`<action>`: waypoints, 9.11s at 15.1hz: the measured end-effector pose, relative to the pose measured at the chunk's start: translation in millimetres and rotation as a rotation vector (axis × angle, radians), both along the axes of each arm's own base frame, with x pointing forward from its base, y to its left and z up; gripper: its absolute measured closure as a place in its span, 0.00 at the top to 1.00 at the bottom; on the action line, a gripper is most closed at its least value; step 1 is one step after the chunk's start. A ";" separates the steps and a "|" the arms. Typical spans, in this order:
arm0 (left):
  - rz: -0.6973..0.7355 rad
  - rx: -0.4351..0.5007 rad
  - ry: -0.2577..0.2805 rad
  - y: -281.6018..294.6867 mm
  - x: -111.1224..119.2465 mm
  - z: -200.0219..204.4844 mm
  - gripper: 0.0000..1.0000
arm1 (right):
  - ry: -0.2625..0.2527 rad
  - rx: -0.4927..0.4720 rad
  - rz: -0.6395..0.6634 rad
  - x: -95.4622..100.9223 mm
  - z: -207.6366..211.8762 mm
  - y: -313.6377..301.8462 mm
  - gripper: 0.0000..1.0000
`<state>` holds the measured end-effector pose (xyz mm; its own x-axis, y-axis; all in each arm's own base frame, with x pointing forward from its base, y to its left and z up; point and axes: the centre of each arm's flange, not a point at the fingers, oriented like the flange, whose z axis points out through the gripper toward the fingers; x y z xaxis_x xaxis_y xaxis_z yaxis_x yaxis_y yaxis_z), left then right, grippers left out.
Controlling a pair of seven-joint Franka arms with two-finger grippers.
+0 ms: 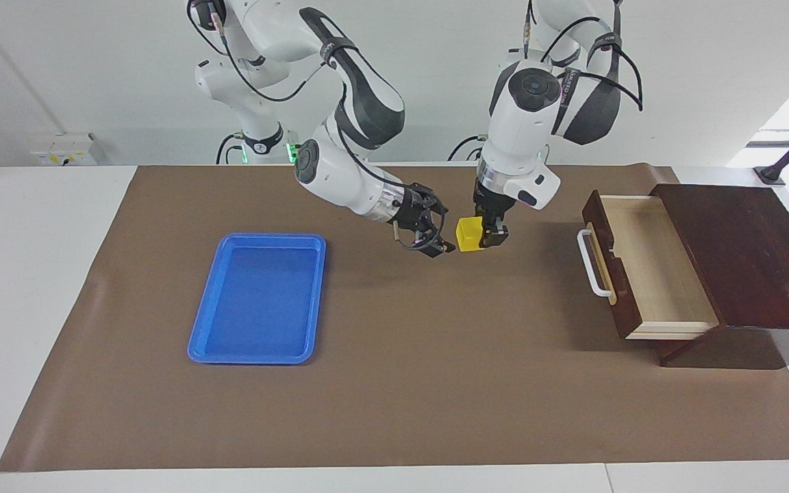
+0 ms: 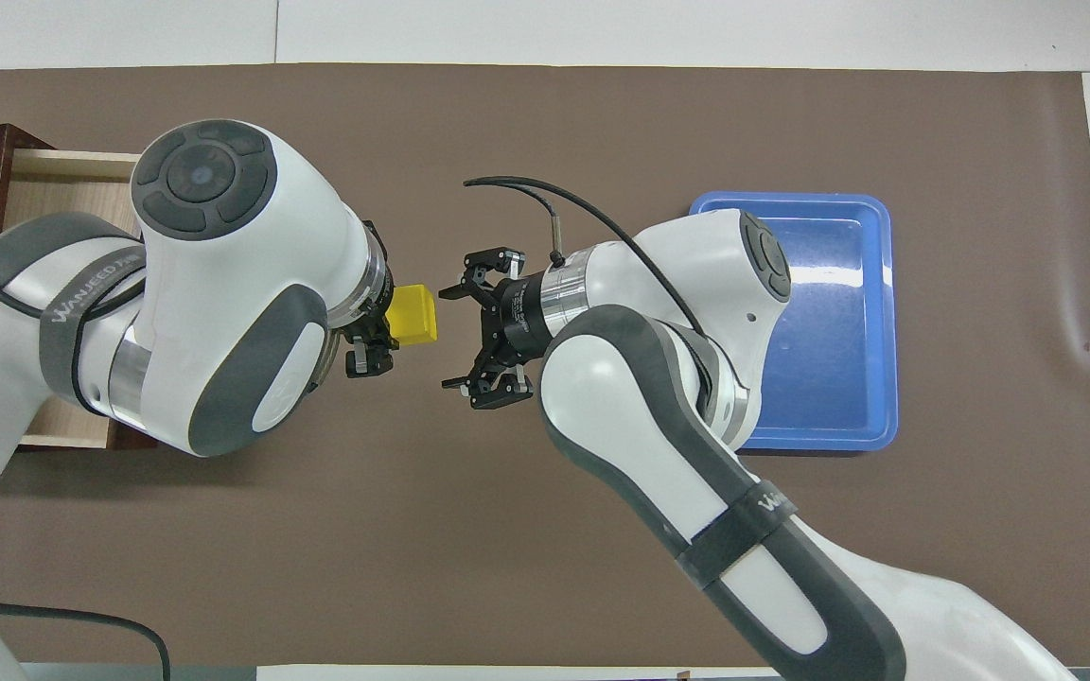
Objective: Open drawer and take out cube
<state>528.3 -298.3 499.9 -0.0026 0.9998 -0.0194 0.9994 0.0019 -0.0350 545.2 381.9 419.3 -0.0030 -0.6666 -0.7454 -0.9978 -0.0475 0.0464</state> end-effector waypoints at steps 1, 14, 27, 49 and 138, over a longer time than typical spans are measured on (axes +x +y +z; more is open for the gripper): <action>0.000 0.000 0.000 0.1 0.0 0.0 0.55 | -0.005 0.000 0.004 -1.9 0.7 2.5 1.00; 0.000 0.015 0.011 5.9 0.4 -3.2 0.55 | -0.075 0.002 -0.037 -7.2 0.4 14.8 1.00; -0.003 0.015 0.008 7.5 0.5 -3.9 0.55 | -0.035 0.058 -0.040 -14.9 -12.4 9.1 1.00; -0.009 0.013 0.006 5.4 -0.4 -3.6 0.55 | -0.057 0.074 -0.029 -1.8 -11.7 20.3 1.00; -0.707 0.074 -0.052 285.2 10.2 61.4 1.00 | -0.227 -0.040 -0.088 -67.8 -161.8 -360.7 0.56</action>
